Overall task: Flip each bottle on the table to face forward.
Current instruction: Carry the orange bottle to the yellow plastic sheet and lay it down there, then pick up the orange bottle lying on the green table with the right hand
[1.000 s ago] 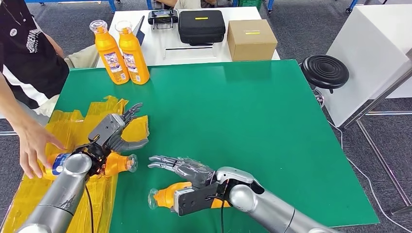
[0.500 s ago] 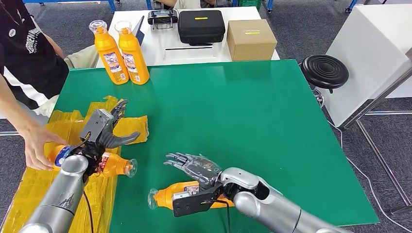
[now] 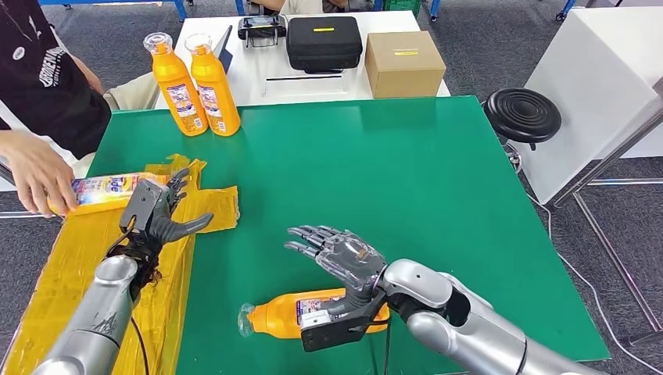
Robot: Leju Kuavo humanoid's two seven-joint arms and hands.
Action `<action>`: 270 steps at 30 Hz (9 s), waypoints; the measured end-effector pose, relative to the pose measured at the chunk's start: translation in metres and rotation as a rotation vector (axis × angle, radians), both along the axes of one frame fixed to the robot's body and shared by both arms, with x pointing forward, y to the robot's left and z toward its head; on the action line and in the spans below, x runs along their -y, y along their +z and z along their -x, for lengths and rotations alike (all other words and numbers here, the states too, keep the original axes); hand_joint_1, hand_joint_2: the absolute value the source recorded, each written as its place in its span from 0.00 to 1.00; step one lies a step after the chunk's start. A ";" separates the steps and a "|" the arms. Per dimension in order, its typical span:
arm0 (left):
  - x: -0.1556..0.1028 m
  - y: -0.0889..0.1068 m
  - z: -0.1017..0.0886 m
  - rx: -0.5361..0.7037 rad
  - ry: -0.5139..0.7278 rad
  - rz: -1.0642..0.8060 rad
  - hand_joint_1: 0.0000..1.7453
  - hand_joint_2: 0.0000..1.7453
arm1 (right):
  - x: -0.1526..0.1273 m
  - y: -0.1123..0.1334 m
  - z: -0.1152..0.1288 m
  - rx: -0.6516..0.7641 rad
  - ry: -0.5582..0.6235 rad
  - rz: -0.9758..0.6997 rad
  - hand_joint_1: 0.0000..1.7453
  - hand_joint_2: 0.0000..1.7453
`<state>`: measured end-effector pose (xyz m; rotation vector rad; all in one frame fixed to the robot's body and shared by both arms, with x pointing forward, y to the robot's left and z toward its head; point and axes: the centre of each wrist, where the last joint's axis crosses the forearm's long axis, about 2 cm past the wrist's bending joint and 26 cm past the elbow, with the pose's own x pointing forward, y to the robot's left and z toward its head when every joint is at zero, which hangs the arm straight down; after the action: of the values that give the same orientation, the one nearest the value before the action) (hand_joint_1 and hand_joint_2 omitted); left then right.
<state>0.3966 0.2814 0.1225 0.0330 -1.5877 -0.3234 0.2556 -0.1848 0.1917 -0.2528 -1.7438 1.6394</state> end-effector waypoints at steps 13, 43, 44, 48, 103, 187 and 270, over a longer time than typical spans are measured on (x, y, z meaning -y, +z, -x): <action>0.031 -0.026 0.008 -0.103 0.003 0.049 0.00 1.00 | 0.061 -0.022 0.041 0.056 -0.258 0.018 0.00 1.00; 0.015 -0.053 0.030 -0.130 0.185 0.027 0.00 1.00 | 0.021 -0.072 0.045 -0.134 -0.214 -0.094 0.00 1.00; 0.015 -0.053 0.030 -0.129 0.185 0.027 0.00 1.00 | 0.016 -0.074 0.042 -0.145 -0.212 -0.091 0.00 1.00; 0.013 -0.053 0.031 -0.134 0.196 0.038 0.00 1.00 | 0.000 -0.078 0.033 -0.174 -0.195 -0.081 0.00 1.00; 0.001 -0.060 0.030 -0.164 0.219 0.154 0.00 1.00 | 0.017 -0.113 0.026 -0.045 -0.218 0.435 1.00 1.00; 0.022 -0.068 0.050 -0.214 0.151 0.178 0.00 1.00 | 0.015 -0.095 -0.045 0.119 -0.772 -0.353 1.00 1.00; 0.186 0.088 0.036 0.006 -0.546 0.477 0.00 1.00 | -0.082 -0.032 -0.095 0.252 -0.567 -0.881 1.00 1.00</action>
<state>0.3610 0.0955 0.2110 -0.7772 -1.6259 -0.3549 0.3510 -0.1033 0.1602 -0.4773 -2.1456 0.3804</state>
